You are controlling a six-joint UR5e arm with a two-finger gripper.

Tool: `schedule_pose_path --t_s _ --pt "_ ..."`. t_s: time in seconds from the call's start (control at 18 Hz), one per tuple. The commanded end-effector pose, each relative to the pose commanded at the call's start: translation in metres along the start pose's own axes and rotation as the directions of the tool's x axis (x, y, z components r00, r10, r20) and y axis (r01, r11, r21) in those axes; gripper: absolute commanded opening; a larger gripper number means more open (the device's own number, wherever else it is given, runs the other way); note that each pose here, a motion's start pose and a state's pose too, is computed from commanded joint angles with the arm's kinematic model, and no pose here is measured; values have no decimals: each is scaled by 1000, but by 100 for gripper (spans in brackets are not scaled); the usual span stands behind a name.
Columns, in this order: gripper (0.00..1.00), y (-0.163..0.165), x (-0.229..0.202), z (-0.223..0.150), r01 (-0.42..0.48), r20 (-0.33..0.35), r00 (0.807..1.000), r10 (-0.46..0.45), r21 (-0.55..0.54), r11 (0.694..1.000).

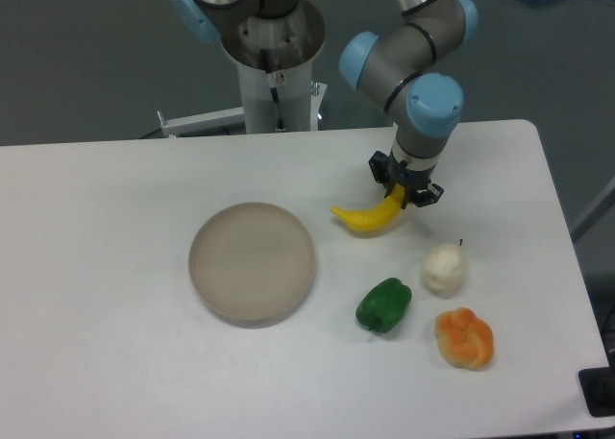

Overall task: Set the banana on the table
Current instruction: 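Move the banana toward the plate and lower it onto the table, then open the gripper to release the banana on the table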

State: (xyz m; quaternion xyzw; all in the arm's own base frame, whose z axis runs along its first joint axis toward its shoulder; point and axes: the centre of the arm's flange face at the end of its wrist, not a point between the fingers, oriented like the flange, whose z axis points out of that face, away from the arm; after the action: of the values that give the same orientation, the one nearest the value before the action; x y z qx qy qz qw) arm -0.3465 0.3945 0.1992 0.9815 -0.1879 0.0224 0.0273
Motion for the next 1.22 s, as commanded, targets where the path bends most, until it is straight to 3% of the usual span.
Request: schedule_pose_path --t_s 0.5,0.83,1.11,1.22 --pt "33 -1 -3 3 -2 -3 1000 2 -1 1000" --pt "39 -1 -4 3 -2 -4 1000 2 -1 1000" --pt "53 0 -8 -4 0 13 1000 0 5 1000" --pt "67 -1 -15 -15 4 37 999 -4 10 1000"
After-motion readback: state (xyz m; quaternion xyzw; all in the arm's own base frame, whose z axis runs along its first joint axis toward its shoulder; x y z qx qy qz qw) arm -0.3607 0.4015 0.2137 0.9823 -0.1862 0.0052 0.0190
